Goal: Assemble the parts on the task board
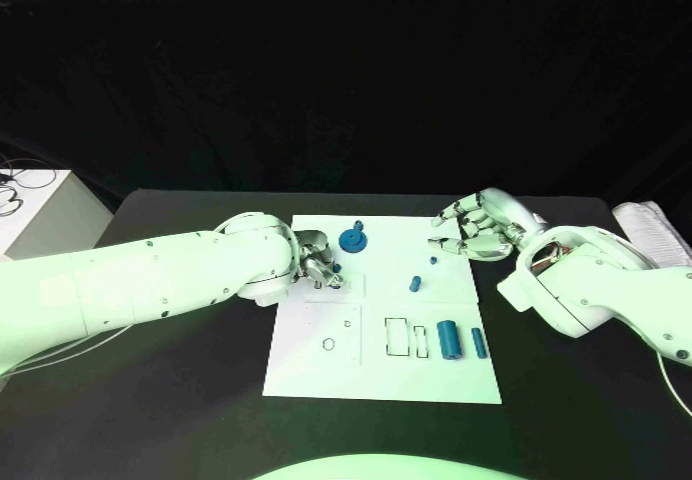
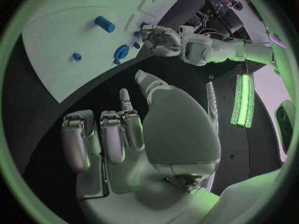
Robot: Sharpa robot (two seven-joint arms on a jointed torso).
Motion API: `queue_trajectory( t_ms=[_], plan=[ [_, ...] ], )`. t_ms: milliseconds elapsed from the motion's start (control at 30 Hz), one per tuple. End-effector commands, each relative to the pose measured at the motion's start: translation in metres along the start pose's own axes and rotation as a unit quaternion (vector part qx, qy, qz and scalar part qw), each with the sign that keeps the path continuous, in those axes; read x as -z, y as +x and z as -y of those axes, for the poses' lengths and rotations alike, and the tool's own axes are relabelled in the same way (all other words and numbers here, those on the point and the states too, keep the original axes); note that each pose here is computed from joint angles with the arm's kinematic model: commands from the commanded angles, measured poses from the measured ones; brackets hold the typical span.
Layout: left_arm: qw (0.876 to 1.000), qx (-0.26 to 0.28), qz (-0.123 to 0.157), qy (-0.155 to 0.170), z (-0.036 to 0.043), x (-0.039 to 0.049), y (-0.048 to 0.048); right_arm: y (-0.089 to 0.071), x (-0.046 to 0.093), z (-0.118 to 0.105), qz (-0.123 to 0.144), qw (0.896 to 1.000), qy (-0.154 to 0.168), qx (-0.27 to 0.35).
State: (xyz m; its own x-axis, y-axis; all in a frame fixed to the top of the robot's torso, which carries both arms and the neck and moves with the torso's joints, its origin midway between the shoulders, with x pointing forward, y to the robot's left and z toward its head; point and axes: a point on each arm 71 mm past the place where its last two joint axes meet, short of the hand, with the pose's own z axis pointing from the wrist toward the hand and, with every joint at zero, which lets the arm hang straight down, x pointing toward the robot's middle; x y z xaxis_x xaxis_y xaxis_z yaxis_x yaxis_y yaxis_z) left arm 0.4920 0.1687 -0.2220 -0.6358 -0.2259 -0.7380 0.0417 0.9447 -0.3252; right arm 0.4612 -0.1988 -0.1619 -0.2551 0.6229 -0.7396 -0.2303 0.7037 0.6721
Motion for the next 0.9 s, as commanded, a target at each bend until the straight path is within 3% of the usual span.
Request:
queue_trajectory(
  t_ms=[33,600,900],
  plan=[
    [1.0,-0.01,-0.019,-0.005,-0.0021,-0.0006,0.0047,0.0013,0.0002,-0.0007,-0.007,1.0,-0.005,0.002],
    [0.999,-0.019,-0.046,-0.006,-0.0013,-0.0008,0.0084,0.0015,0.0002,-0.0006,-0.007,1.0,-0.005,0.002],
    [0.999,-0.017,-0.046,-0.008,-0.0025,-0.0018,0.0074,0.0012,0.0004,-0.0003,-0.007,1.0,-0.004,0.002]
  ],
)
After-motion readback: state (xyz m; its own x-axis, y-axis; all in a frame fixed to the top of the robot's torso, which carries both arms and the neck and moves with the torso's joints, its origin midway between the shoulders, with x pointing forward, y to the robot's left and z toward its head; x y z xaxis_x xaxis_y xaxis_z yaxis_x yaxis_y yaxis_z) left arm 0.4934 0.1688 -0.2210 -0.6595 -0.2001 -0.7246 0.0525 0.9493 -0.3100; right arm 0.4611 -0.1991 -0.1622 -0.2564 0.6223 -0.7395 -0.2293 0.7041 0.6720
